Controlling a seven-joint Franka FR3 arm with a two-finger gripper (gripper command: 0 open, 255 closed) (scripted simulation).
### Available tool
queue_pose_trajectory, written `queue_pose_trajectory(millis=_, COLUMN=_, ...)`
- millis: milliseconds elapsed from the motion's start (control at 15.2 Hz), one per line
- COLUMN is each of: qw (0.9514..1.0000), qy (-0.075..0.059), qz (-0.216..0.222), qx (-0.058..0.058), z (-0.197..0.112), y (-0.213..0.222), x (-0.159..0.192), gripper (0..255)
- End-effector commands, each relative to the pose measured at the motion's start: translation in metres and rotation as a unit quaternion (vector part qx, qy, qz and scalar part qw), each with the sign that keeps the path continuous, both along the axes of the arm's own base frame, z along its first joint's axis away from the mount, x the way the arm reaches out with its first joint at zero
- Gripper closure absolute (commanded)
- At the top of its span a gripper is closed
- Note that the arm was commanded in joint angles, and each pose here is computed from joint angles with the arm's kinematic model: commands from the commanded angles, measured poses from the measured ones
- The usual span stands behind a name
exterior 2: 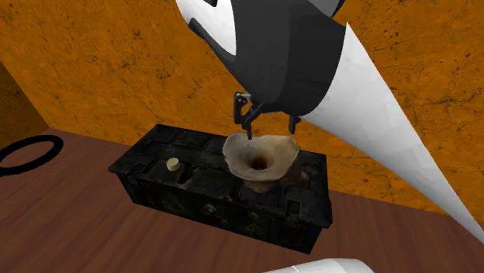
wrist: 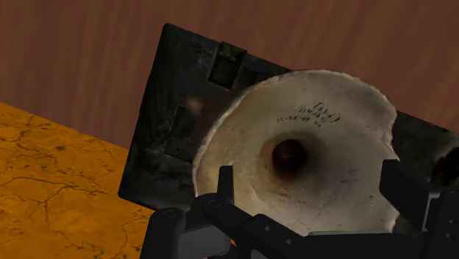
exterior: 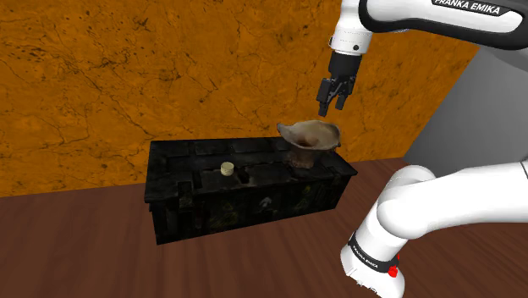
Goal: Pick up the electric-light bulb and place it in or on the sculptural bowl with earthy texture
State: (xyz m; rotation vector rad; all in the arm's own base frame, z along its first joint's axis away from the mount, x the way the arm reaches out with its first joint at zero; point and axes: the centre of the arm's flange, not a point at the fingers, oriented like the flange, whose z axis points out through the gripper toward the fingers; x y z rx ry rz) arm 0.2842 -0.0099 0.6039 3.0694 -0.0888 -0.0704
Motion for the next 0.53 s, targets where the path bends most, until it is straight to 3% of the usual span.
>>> queue_pose_trajectory(millis=0, qw=1.0, qy=0.0, qz=0.0, qx=0.0, z=0.0, y=0.0, x=0.0, gripper=0)
queue_pose_trajectory(millis=462, qw=0.9986, qy=0.052, qz=-0.015, qx=-0.003, z=-0.032, y=0.076, x=0.06, gripper=0)
